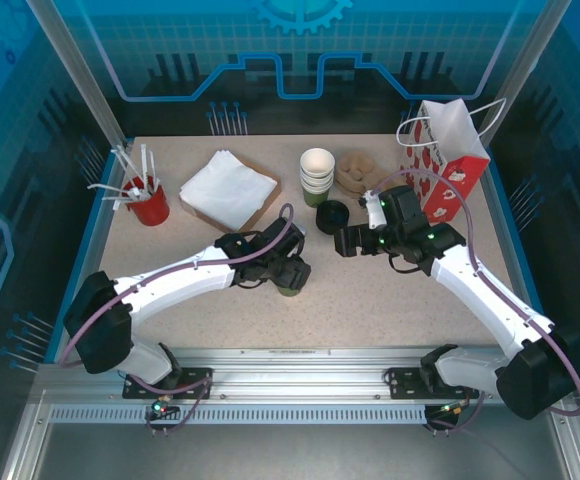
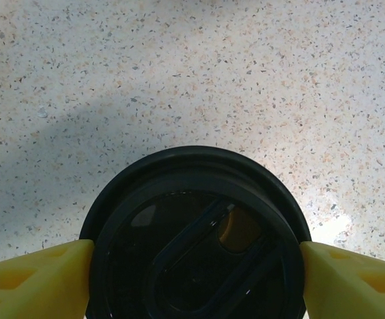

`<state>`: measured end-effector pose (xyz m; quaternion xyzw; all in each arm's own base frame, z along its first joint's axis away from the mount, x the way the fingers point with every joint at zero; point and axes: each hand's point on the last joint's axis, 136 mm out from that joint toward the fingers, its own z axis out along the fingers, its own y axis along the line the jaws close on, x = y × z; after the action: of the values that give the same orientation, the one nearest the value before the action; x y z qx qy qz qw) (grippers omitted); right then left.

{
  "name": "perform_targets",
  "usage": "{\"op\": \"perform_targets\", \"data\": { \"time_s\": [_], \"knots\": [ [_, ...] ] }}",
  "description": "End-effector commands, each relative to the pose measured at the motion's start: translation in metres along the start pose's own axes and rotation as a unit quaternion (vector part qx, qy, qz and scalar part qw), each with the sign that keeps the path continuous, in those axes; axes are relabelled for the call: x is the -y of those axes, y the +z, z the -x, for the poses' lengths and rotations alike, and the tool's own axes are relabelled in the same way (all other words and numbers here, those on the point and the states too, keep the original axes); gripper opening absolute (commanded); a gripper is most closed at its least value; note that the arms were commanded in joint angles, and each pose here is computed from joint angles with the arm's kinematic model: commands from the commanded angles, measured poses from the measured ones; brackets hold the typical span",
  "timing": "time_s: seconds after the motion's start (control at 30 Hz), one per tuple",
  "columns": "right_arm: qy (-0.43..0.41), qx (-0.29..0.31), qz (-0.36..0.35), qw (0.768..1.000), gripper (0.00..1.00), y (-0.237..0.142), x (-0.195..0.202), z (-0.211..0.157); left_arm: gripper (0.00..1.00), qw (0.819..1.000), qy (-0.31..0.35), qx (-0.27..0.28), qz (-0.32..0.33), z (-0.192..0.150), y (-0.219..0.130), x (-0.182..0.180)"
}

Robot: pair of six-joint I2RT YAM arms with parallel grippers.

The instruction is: Pack the takeout coffee

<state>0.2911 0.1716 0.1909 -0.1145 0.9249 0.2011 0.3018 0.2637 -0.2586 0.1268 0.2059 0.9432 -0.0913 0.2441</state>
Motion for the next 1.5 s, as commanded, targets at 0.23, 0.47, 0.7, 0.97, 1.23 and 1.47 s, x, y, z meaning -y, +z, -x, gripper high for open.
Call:
{"op": "perform_targets", "data": {
  "time_s": [0.23,0.47,0.7,0.97,1.23,1.47],
  "knots": [
    [-0.013,-0.004,0.0,1.0,0.9,0.0,-0.004,-0.004,0.85,1.0,-0.002,0.006,-0.015,0.01,-0.015,0.005],
    [-0.069,-0.002,0.017,0.997,0.91,0.0,-0.022,-0.005,0.87,0.998,-0.025,0.043,-0.032,0.021,-0.038,-0.002],
    [-0.224,-0.005,0.049,0.973,0.93,0.019,-0.08,-0.012,0.87,0.984,-0.15,0.086,-0.049,0.015,-0.065,-0.068],
    [-0.327,-0.064,0.053,0.942,0.96,0.068,-0.121,-0.024,0.87,0.969,-0.213,0.117,-0.037,0.011,-0.078,-0.108],
    [-0.347,-0.102,0.048,0.931,0.97,0.094,-0.127,-0.034,0.87,0.968,-0.215,0.121,-0.033,0.01,-0.081,-0.111],
    [-0.349,-0.126,0.043,0.927,0.85,0.105,-0.122,-0.045,0.87,0.969,-0.214,0.121,-0.035,0.01,-0.082,-0.11]
  ]
}}
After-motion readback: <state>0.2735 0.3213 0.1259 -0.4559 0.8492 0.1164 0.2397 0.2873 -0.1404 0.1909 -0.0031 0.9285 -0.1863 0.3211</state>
